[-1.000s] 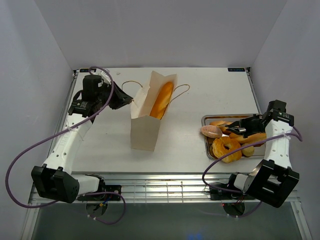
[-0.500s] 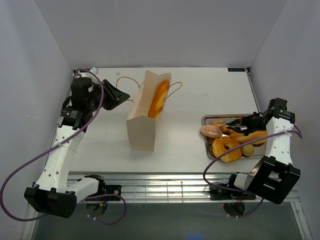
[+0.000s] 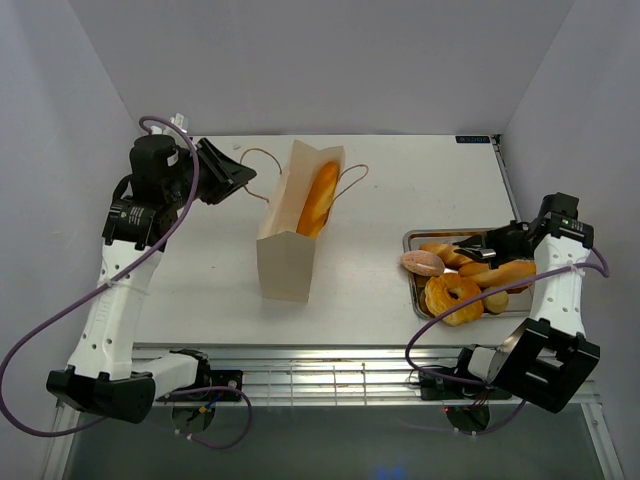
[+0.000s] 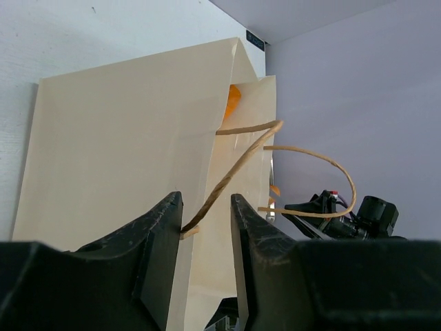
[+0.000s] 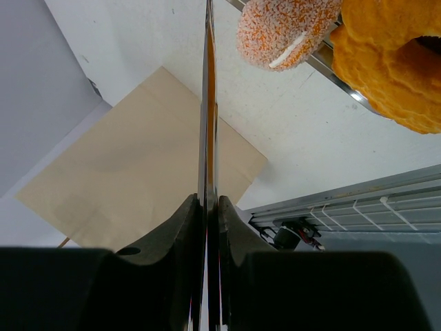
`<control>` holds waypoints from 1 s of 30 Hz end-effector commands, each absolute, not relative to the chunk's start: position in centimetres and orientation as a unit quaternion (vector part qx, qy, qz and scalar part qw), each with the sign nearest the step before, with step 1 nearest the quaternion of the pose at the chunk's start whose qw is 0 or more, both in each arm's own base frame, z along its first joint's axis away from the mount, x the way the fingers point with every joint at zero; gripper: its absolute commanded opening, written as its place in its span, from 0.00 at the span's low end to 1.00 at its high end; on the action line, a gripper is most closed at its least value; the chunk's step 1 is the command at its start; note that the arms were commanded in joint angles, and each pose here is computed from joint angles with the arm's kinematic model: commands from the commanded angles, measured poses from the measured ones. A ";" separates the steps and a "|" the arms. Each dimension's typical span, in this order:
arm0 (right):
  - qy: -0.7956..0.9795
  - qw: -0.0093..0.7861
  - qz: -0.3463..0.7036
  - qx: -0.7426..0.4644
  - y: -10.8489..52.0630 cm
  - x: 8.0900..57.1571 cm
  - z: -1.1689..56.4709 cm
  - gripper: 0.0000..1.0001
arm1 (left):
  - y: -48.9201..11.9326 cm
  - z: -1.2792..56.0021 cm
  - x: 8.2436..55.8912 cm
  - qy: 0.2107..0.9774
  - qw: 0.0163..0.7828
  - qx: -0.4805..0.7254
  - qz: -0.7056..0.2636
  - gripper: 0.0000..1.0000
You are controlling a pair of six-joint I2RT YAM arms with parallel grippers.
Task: Place the fake bread into the paper bag
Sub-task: Pick up the fake bread from the plate.
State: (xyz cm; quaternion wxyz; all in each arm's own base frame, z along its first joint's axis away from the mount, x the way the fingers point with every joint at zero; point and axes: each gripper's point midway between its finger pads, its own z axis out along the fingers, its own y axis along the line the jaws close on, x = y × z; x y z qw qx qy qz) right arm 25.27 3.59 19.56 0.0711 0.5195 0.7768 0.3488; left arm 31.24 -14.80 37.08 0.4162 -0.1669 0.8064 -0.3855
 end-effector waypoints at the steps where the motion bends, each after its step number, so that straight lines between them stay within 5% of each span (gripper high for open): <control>1: 0.772 0.084 0.353 0.522 3.8 24.8 20.8 0.20 | -14.5 37.6 31.7 0.811 0.422 -0.166 -0.369 0.45; 5: 0.769 0.086 0.353 0.526 3.8 24.7 20.8 0.20 | -14.6 36.9 32.5 0.818 0.412 -0.169 -0.365 0.44; 13: 0.778 0.062 0.314 0.540 3.5 23.2 20.2 0.20 | -14.6 37.3 32.6 0.817 0.415 -0.167 -0.365 0.01; 22: 0.762 0.070 0.298 0.570 2.2 23.0 19.7 0.18 | -14.7 37.2 32.0 0.820 0.408 -0.163 -0.367 0.00; 30: 0.758 0.075 0.301 0.574 2.0 22.7 19.7 0.29 | -14.8 37.0 31.9 0.823 0.402 -0.161 -0.368 0.00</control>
